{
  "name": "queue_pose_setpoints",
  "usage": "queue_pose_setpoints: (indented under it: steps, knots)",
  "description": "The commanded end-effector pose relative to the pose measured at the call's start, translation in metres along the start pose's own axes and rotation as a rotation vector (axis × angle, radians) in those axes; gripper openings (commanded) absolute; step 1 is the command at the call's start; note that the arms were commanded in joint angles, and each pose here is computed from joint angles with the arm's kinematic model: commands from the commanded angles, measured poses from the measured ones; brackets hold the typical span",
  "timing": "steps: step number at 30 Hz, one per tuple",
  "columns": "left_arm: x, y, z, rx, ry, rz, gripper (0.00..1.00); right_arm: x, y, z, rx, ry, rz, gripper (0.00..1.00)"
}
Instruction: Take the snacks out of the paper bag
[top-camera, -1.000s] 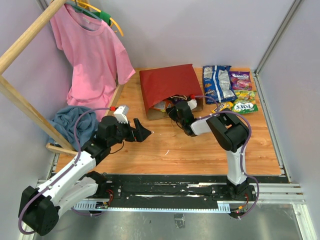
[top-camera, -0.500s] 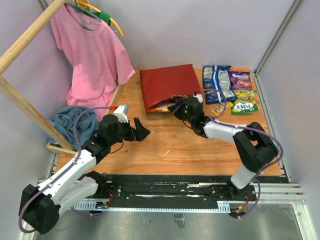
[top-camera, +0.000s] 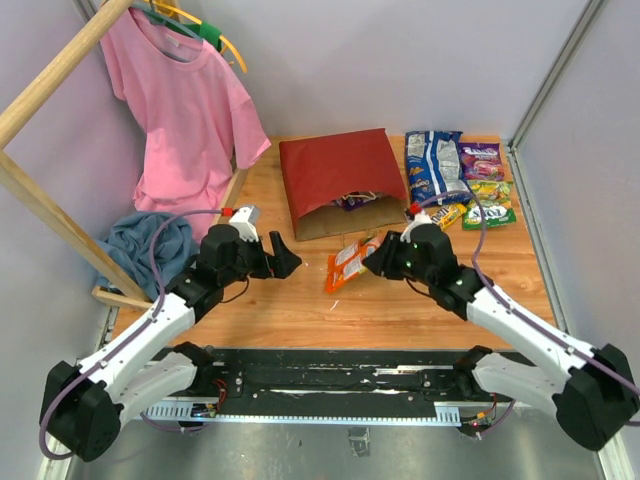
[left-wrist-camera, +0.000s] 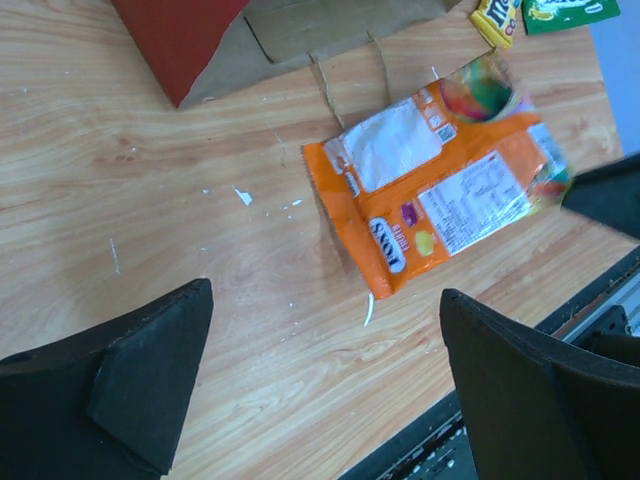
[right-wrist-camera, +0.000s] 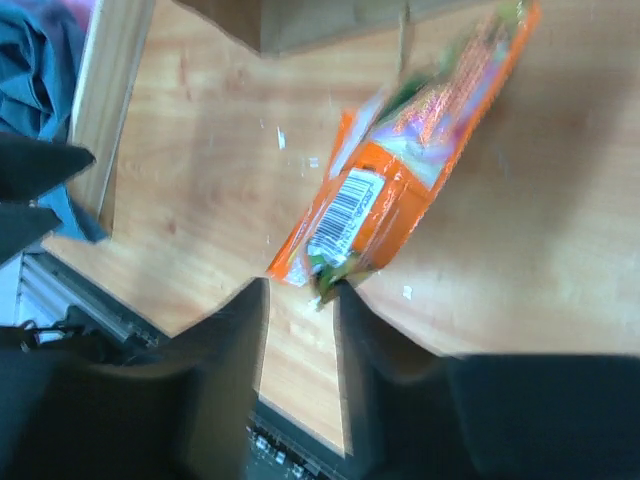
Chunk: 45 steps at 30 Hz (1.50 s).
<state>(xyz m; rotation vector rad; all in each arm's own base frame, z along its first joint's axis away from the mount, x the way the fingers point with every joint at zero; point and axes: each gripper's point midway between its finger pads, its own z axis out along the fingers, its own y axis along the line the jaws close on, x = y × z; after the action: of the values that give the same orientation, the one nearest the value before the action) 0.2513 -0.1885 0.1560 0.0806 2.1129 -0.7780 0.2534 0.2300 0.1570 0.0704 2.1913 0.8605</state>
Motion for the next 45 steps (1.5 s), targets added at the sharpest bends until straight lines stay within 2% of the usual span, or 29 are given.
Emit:
queue_pose_setpoints:
  steps: [1, 2, 4, 8, 10, 11, 13, 16, 17, 19, 23, 30, 35, 41, 45]
  knots:
    - [-0.014, -0.018, 0.004, 0.082, -0.038, -0.032, 1.0, 0.077, -0.053, -0.034, 0.109, 0.257, -0.119, 0.53]
    - [-0.013, -0.023, 0.006, 0.11, -0.033, -0.045, 1.0, 0.085, -0.066, -0.042, 0.152, 0.271, -0.109, 0.61]
    - [-0.004, -0.032, 0.015, 0.14, -0.008, -0.055, 1.0, 0.084, -0.076, -0.054, 0.188, 0.225, -0.104, 0.71]
    - [0.022, -0.054, 0.042, 0.095, 0.073, 0.032, 1.0, 0.052, -0.081, -0.071, 0.211, 0.025, -0.143, 0.77]
    - [0.033, -0.069, 0.056, 0.119, 0.109, 0.031, 0.96, 0.044, -0.082, -0.075, 0.22, -0.012, -0.161, 0.69]
    - [0.038, -0.078, 0.061, 0.154, 0.123, 0.021, 0.89, 0.044, -0.084, -0.074, 0.23, -0.009, -0.166, 0.63]
    - [0.04, -0.095, 0.07, 0.236, 0.13, -0.022, 0.73, 0.046, -0.086, -0.067, 0.245, 0.021, -0.17, 0.42]
    - [0.043, -0.114, 0.083, 0.321, 0.149, -0.057, 0.49, 0.049, -0.086, -0.05, 0.239, 0.077, -0.16, 0.18]
    - [0.042, -0.12, 0.088, 0.34, 0.152, -0.057, 0.42, 0.048, -0.086, -0.044, 0.233, 0.082, -0.152, 0.14]
    - [0.042, -0.127, 0.097, 0.361, 0.153, -0.052, 0.33, 0.047, -0.092, -0.033, 0.244, 0.092, -0.123, 0.13]
    - [0.046, -0.136, 0.112, 0.395, 0.159, -0.048, 0.31, 0.048, -0.116, -0.021, 0.277, 0.127, -0.054, 0.25]
    - [0.07, -0.133, 0.133, 0.417, 0.2, -0.086, 0.3, 0.056, -0.138, -0.009, 0.213, 0.117, 0.131, 0.25]
    - [0.103, -0.1, 0.145, 0.305, 0.257, -0.088, 0.3, 0.065, -0.139, 0.002, 0.168, 0.138, 0.191, 0.28]
    - [0.144, -0.047, 0.148, 0.104, 0.341, -0.072, 0.28, 0.076, -0.138, 0.018, 0.12, 0.184, 0.257, 0.51]
    - [0.168, -0.013, 0.142, -0.02, 0.391, -0.052, 0.27, 0.084, -0.144, 0.026, 0.122, 0.194, 0.298, 0.58]
